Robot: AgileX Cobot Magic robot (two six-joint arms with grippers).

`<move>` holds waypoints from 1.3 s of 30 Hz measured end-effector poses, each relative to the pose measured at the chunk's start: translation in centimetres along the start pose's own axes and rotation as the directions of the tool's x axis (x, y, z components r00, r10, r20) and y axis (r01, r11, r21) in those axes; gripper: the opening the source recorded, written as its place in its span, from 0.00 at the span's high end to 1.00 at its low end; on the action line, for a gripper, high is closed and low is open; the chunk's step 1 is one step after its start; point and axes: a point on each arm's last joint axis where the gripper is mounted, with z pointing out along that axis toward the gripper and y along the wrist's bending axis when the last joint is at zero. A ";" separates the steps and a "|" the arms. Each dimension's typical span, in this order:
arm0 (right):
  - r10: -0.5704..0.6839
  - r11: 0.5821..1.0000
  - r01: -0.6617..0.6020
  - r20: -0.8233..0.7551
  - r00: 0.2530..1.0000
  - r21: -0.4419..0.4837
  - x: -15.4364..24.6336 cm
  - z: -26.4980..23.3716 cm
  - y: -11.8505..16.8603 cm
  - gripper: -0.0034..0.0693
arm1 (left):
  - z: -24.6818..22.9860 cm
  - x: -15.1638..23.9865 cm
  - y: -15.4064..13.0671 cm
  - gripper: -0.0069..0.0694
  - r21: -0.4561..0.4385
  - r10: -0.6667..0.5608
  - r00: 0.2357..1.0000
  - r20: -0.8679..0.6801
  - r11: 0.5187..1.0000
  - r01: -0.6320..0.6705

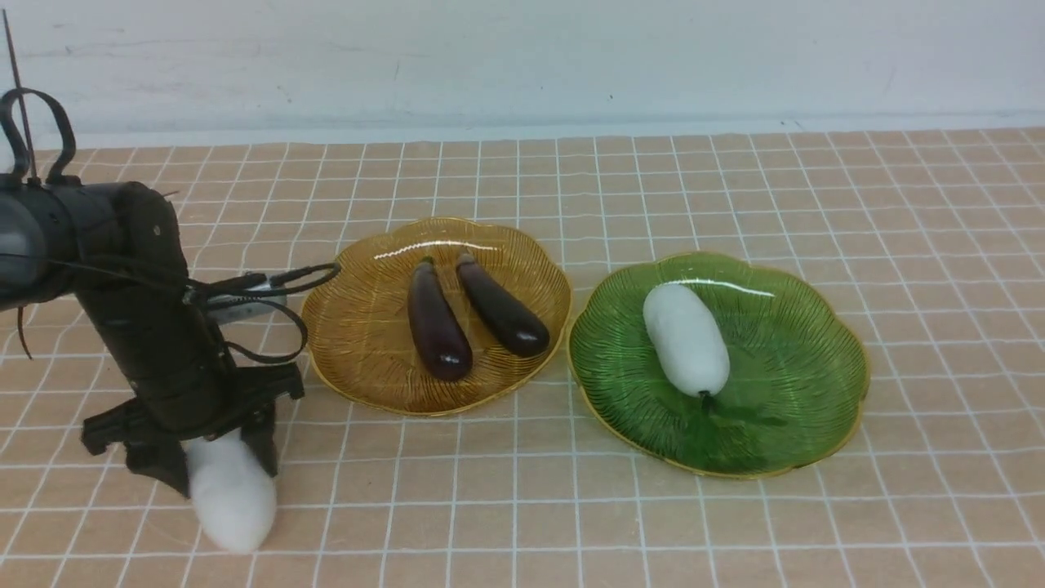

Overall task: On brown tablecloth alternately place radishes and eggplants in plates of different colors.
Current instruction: 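Pick up the white radish and place it on the plate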

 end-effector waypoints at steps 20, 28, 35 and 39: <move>-0.023 0.999 0.023 -0.020 1.000 0.037 0.2 0.0 -0.3 0.52 | 16.4 0.5 -5.9 0.21 0.012 -0.111 0.955 -0.276 0.993 0.119; -0.050 0.996 0.050 -0.011 0.999 0.078 0.1 0.0 -0.7 0.52 | 13.4 -0.7 -6.5 0.17 0.040 -0.109 0.965 -0.238 0.992 0.122; -0.074 0.992 0.073 0.009 0.997 0.102 0.0 -0.2 -0.9 0.60 | 9.0 -1.9 -7.3 0.34 0.074 -0.072 0.976 -0.207 0.993 0.089; -0.120 0.985 0.111 0.064 0.991 0.131 0.0 -1.1 -1.1 0.74 | 5.5 -2.3 -7.6 0.59 0.087 0.018 0.981 -0.195 0.996 -0.001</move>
